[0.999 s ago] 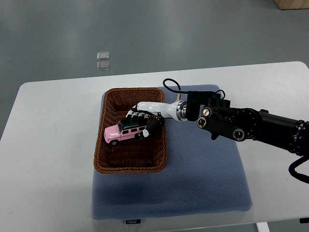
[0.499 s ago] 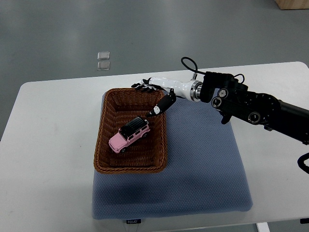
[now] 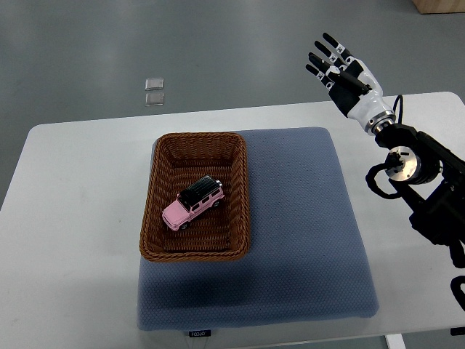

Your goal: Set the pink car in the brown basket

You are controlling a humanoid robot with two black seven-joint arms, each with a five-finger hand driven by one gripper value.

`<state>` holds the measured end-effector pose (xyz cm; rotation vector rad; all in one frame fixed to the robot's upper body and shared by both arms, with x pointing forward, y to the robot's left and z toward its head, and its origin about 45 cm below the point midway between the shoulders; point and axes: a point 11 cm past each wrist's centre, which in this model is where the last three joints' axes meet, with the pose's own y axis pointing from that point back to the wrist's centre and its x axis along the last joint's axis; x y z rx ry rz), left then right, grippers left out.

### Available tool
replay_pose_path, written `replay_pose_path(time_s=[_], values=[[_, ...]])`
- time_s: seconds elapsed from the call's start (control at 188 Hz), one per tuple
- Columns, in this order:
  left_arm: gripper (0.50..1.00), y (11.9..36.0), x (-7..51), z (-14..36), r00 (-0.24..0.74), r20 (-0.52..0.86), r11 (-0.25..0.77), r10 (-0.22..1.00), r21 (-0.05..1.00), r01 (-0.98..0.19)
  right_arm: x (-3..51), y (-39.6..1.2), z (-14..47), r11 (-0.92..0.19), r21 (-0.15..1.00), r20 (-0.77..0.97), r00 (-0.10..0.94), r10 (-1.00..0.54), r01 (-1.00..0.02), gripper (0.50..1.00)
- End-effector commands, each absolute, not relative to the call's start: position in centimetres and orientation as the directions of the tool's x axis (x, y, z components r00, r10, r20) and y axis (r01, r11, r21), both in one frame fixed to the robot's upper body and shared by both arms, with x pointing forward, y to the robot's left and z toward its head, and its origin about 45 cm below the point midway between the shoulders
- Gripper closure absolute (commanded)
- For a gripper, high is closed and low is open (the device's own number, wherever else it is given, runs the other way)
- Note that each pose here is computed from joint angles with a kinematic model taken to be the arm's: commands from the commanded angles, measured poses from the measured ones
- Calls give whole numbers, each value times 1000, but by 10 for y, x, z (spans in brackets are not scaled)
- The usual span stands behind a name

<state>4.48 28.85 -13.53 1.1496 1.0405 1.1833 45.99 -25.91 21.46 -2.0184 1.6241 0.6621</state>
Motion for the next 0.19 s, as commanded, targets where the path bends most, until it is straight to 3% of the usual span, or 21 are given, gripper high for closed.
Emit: replay_pose_path(time_s=[0.0,0.181], values=[[500,288,45,-135,105,-6,20,994,991,-132,455,-274,191,-109,-13,-746,82,-661,-994,595],[500,289,45,-135,105,-4,18,994,991,-132,449,-276,166,-100,-21,-804,76,-589,-995,595]])
